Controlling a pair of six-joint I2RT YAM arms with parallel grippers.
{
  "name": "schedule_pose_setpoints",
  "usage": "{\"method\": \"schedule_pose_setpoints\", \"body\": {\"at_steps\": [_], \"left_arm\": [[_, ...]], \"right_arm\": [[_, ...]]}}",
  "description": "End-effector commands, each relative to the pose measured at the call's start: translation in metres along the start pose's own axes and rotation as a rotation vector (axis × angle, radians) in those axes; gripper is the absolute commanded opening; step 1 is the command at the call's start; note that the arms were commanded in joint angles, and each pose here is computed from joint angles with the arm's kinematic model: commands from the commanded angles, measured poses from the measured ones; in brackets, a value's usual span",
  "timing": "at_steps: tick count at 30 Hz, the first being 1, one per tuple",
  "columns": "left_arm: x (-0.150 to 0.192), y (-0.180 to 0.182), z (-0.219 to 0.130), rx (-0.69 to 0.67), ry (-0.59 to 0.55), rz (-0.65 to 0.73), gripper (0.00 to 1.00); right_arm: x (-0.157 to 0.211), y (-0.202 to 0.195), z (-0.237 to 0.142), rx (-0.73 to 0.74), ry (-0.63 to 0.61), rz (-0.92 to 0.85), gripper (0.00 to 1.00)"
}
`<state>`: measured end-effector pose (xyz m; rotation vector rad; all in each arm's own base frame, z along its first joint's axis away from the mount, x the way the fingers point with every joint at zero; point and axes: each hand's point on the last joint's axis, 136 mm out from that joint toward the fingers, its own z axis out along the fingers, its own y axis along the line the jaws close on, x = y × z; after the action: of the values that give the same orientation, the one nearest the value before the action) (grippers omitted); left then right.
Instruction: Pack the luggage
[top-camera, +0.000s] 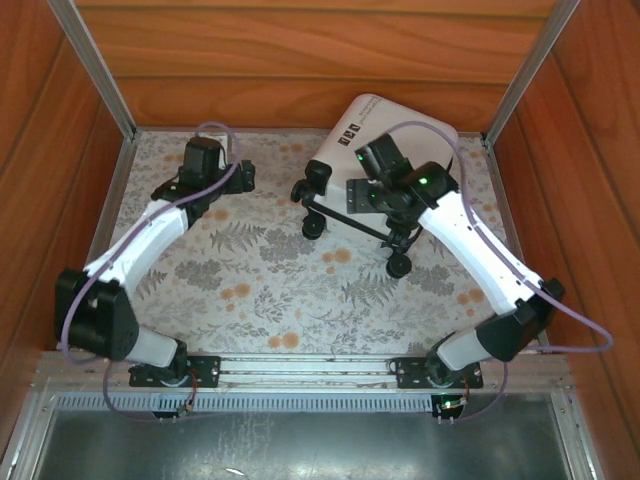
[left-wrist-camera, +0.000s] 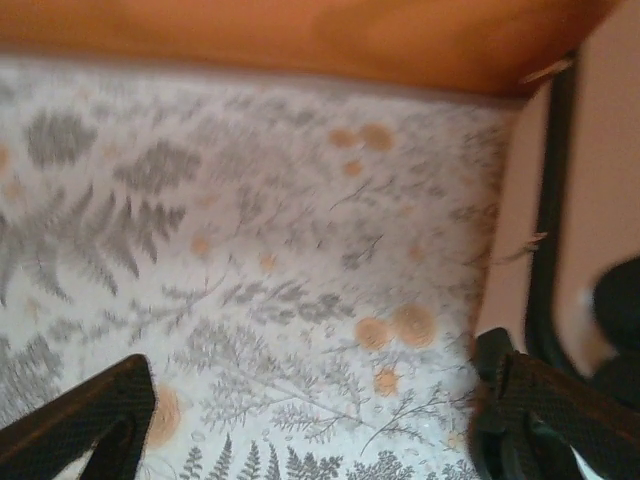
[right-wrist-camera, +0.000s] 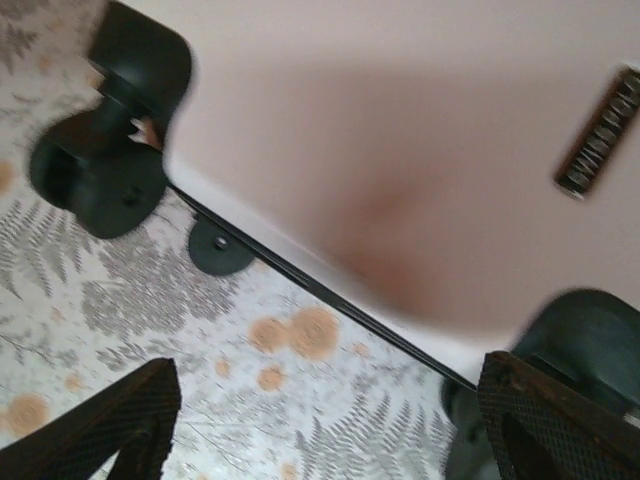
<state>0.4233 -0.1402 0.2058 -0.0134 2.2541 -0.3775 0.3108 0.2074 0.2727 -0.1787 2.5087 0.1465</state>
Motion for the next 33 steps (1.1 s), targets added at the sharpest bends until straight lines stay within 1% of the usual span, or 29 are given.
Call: {"method": "schedule_pose_setpoints", "body": {"at_steps": [1, 4, 7, 8, 10, 13, 16, 19, 21, 24, 28, 31, 33], "left_arm": [[0.014, -0.036, 0.024, 0.197, 0.143, -0.054, 0.84], [0.014, -0.066, 0.04, 0.301, 0.192, -0.055, 0.77], [0.014, -0.089, 0.049, 0.342, 0.199, 0.001, 0.76], [0.013, -0.095, 0.052, 0.346, 0.195, 0.024, 0.76], [0.011, -0.101, 0.057, 0.353, 0.193, 0.043, 0.76], [0.005, -0.104, 0.065, 0.357, 0.184, 0.05, 0.76], [-0.004, -0.107, 0.075, 0.36, 0.172, 0.059, 0.76], [-0.011, -0.118, 0.086, 0.397, 0.174, 0.057, 0.75], [-0.013, -0.128, 0.095, 0.423, 0.184, 0.049, 0.73], [-0.009, -0.14, 0.107, 0.44, 0.198, 0.057, 0.73], [0.006, -0.157, 0.121, 0.449, 0.227, 0.098, 0.73], [0.019, -0.166, 0.128, 0.452, 0.256, 0.123, 0.72], [0.027, -0.173, 0.127, 0.465, 0.283, 0.122, 0.71]], "right_arm": [[-0.004, 0.006, 0.007, 0.077, -0.007, 0.01, 0.78], [0.0, 0.006, 0.017, 0.096, 0.007, -0.002, 0.7], [0.006, -0.013, 0.014, 0.163, -0.017, -0.018, 0.65], [0.007, -0.028, 0.011, 0.207, -0.028, -0.011, 0.65], [0.01, -0.061, 0.003, 0.239, -0.033, 0.054, 0.64], [0.006, -0.114, -0.005, 0.223, -0.089, 0.194, 0.58], [-0.002, -0.17, -0.007, 0.269, -0.132, 0.303, 0.52], [-0.007, -0.211, 0.015, 0.232, -0.096, 0.417, 0.48], [-0.006, -0.238, 0.035, 0.246, -0.054, 0.474, 0.47], [-0.004, -0.264, 0.067, 0.239, -0.005, 0.536, 0.45], [0.001, -0.287, 0.111, 0.249, 0.079, 0.572, 0.42], [-0.006, -0.291, 0.135, 0.23, 0.12, 0.554, 0.42], [-0.012, -0.288, 0.149, 0.194, 0.152, 0.54, 0.41]]}}
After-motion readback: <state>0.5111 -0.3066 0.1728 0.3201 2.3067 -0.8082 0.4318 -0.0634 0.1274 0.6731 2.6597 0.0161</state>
